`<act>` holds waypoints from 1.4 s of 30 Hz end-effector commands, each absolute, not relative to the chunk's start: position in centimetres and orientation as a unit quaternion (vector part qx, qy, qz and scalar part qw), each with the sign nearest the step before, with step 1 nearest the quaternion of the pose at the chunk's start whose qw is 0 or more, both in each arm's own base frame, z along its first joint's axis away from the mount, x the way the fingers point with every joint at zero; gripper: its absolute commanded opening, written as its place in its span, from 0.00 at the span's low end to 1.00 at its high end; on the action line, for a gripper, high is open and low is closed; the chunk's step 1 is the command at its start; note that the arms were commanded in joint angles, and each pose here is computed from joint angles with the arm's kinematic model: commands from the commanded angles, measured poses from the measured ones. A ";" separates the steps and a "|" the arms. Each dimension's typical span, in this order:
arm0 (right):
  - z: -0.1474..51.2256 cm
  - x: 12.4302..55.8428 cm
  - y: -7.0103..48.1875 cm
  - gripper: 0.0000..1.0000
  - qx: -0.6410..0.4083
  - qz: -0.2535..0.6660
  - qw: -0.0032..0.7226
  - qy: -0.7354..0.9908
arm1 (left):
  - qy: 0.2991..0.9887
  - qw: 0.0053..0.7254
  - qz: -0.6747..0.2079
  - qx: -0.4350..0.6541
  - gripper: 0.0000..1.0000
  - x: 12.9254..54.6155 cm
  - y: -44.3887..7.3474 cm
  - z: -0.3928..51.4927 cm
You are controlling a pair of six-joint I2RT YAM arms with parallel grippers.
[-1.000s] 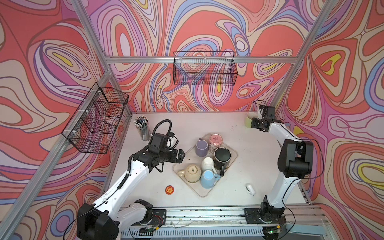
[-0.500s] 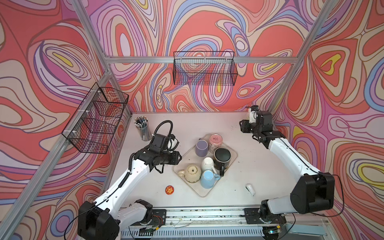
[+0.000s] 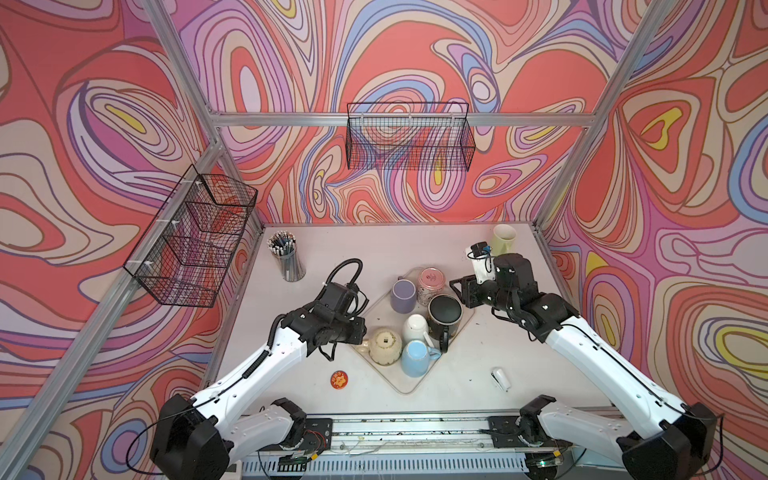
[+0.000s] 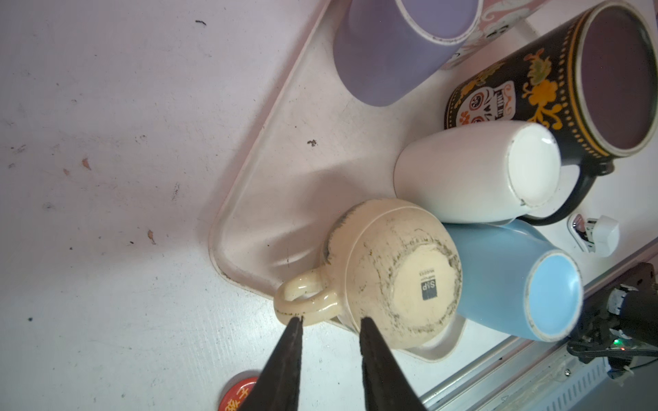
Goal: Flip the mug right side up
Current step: 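Move both grippers toward the upside-down cream mug on the tray, then close the left gripper on the cream mug's handle while right gripper hovers beside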
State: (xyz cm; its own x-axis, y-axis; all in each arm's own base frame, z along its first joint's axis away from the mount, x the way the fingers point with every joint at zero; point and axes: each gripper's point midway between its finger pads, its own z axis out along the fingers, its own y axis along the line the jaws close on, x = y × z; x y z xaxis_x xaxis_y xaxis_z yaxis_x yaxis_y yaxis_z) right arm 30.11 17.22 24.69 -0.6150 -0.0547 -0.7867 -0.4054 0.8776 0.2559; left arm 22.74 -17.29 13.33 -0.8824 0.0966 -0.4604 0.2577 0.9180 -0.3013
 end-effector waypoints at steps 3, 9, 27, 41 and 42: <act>21.9 26.0 18.2 0.43 -0.145 0.249 0.348 0.892 | 0.932 0.300 -0.178 0.100 0.30 22.0 -18.1 15.0; 20.1 23.7 19.6 0.43 -0.162 0.269 0.314 0.896 | 0.939 0.302 -0.145 0.083 0.37 21.4 -16.8 13.0; 16.4 17.2 30.8 0.06 -0.249 0.315 0.248 0.882 | 0.955 0.280 -0.095 0.040 0.26 24.4 -17.0 9.0; 13.9 17.2 35.8 0.00 -0.230 0.362 0.201 0.881 | 0.960 0.239 -0.140 0.045 0.18 22.4 -17.6 5.2; 13.7 17.2 35.9 0.00 -0.229 0.361 0.198 0.882 | 0.960 0.238 -0.141 0.044 0.17 22.2 -17.6 5.1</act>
State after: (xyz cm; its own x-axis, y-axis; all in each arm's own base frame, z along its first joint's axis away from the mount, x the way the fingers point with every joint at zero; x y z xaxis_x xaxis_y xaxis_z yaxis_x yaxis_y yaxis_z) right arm 16.99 34.49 12.87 -0.8132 -0.2860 -0.5069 -0.5510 0.6590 0.5121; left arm 23.11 -17.66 6.10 -0.8640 0.0259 -0.5029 0.1618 0.9600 -0.2285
